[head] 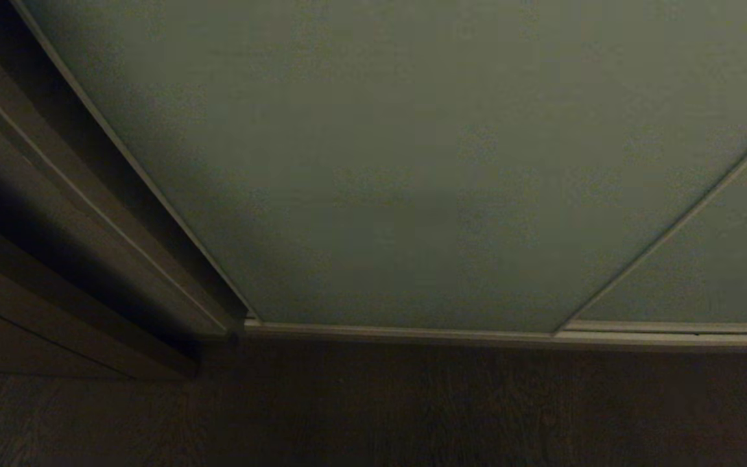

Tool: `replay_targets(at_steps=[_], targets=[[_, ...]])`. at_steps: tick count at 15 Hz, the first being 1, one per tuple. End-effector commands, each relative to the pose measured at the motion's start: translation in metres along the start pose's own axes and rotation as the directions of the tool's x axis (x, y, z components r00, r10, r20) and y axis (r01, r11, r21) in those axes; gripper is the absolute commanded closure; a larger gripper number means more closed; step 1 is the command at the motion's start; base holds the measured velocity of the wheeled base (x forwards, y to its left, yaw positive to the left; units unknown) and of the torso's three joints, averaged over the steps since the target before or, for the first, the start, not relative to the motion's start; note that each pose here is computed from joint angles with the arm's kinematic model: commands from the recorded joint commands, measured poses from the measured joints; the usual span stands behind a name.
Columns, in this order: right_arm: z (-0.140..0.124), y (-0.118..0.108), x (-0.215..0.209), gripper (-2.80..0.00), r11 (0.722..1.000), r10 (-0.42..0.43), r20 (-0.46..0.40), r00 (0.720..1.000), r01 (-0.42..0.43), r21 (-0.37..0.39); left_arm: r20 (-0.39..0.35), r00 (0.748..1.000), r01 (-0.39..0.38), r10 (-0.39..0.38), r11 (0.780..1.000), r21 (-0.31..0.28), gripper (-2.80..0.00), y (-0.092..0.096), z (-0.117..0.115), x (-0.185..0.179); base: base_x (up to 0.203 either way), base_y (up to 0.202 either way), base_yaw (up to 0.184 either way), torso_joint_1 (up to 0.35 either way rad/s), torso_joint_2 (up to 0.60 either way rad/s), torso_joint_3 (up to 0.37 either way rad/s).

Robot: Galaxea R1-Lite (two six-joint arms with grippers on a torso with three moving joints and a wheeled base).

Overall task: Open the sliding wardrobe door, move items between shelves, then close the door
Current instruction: Open the door

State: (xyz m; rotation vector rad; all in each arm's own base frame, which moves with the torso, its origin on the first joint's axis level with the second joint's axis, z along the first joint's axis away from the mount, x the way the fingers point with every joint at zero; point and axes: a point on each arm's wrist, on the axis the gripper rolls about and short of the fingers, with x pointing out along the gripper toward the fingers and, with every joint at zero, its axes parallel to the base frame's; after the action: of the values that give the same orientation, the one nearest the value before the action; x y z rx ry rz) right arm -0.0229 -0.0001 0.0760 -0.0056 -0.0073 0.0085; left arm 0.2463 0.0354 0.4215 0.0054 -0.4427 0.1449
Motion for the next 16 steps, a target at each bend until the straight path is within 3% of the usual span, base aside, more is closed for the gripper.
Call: replay_targets(at_steps=[1,3,7,14,16], targets=[[0.000,0.000,0.000,0.00,1.000,0.001,0.002,1.000,-0.001,-0.001,0.007,1.000,0.017,-0.017,1.000,-0.008,0.00,-0.005,0.003,-0.001,0.000,0.000,0.000,0.000,0.00,0.000],[0.000,0.000,0.000,0.00,1.000,0.001,0.002,1.000,-0.001,-0.001,-0.007,0.999,0.039,-0.039,0.999,-0.019,0.00,-0.011,0.002,-0.001,0.000,0.000,0.000,0.000,0.00,0.000],[0.000,0.000,0.000,0.00,1.000,0.001,0.002,1.000,-0.001,-0.001,-0.092,0.984,0.144,-0.150,0.987,-0.072,0.00,-0.040,0.000,-0.010,0.000,0.000,0.000,0.000,0.00,0.000],[0.000,0.000,0.000,0.00,1.000,0.001,0.002,1.000,-0.001,-0.001,-0.127,0.932,0.320,-0.340,0.935,-0.153,0.00,-0.092,-0.001,-0.025,0.000,0.000,0.000,0.000,0.00,0.000],[0.000,0.000,0.000,0.00,1.000,0.001,0.002,1.000,-0.001,-0.001,-0.137,0.930,0.319,-0.342,0.934,-0.162,0.00,-0.095,-0.003,-0.026,0.000,0.000,0.000,0.000,0.00,0.000]])
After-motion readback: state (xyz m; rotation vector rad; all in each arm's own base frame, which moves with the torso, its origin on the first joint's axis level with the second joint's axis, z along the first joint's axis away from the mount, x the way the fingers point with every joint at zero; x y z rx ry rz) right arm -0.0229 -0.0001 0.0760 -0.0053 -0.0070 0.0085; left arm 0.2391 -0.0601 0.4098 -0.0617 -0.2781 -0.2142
